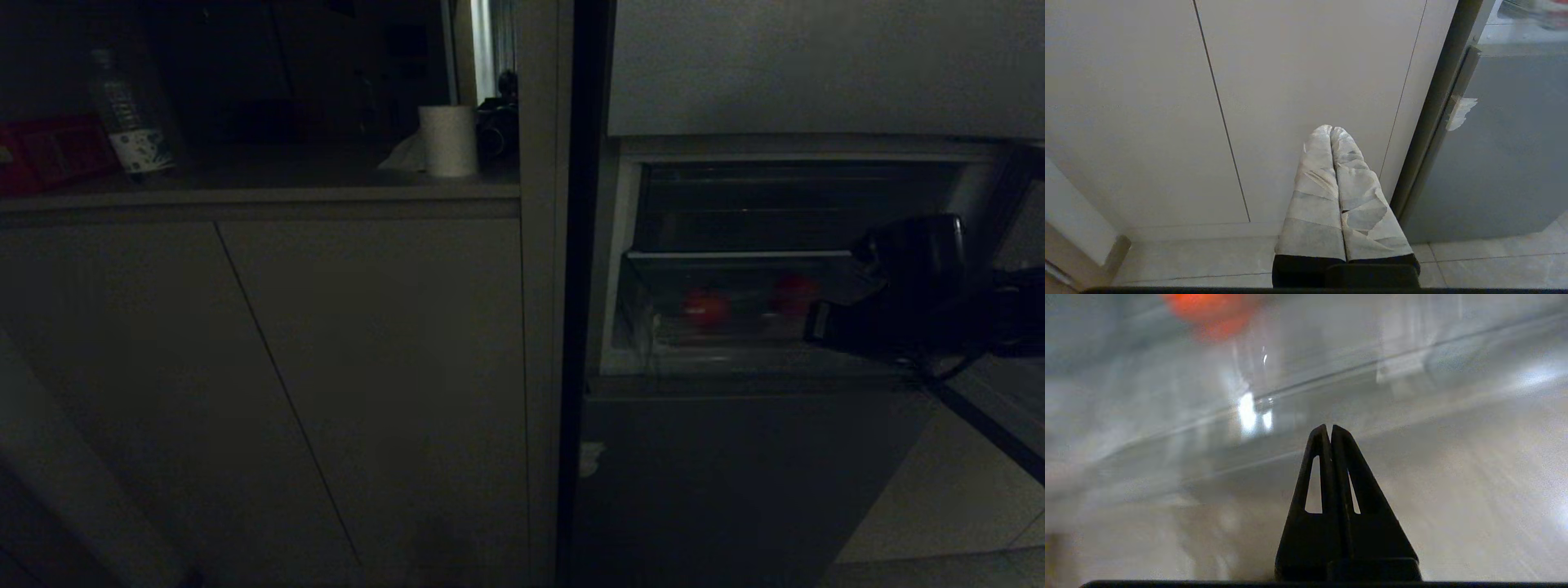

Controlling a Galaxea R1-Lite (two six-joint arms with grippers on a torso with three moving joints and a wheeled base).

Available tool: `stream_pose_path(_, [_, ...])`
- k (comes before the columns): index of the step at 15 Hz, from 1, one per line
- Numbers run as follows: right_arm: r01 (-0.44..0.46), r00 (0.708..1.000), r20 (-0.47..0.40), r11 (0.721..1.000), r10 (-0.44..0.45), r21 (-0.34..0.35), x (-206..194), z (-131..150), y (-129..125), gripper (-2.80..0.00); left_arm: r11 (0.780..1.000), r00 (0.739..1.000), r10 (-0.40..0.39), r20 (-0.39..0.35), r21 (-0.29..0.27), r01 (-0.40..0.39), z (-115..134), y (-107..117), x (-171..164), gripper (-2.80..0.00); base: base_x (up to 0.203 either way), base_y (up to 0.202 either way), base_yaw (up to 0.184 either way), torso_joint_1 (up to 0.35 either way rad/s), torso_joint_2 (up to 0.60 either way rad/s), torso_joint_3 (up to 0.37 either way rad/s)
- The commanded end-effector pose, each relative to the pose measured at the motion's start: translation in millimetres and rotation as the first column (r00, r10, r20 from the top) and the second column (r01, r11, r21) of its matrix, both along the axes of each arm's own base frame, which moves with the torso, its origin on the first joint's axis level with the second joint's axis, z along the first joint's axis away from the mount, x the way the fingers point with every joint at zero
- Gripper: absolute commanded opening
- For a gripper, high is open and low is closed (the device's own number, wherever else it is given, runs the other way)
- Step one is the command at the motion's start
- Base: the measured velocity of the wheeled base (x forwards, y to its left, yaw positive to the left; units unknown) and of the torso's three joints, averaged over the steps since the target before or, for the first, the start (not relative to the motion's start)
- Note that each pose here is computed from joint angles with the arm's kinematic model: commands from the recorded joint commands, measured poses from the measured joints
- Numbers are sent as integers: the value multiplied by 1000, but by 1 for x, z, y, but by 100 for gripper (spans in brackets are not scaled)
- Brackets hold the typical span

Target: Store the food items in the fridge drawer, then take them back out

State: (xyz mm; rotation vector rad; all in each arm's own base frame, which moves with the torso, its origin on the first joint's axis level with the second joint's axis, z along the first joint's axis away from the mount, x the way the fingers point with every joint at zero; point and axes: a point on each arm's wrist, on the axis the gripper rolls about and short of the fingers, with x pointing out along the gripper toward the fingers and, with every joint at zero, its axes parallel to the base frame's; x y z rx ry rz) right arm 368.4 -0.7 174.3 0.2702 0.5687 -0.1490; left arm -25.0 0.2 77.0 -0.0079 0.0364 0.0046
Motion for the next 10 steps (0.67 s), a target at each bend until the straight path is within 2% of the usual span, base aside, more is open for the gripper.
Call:
stream_pose_path(1, [-35,999,19,999,34,25,-12,-13,6,-280,1000,1000,0,0,0,0,0,0,0,-280,0,0,0,0,0,0])
stream_pose_path(6, [-108,984,145,993,100,50,-113,28,6,-280,1000,1000,0,-2,-1,0,0,0,0,-280,0,0,0,0,0,0])
stream_pose_path(8, [-132,963,241,991,120,31,-167,44,6,-280,1000,1000,0,-2,-1,0,0,0,0,-280,0,0,0,0,0,0])
stream_pose_path(10, [-147,934,329,989,140,-4,-221,47,5,-280,1000,1000,0,0,0,0,0,0,0,-280,0,0,0,0,0,0])
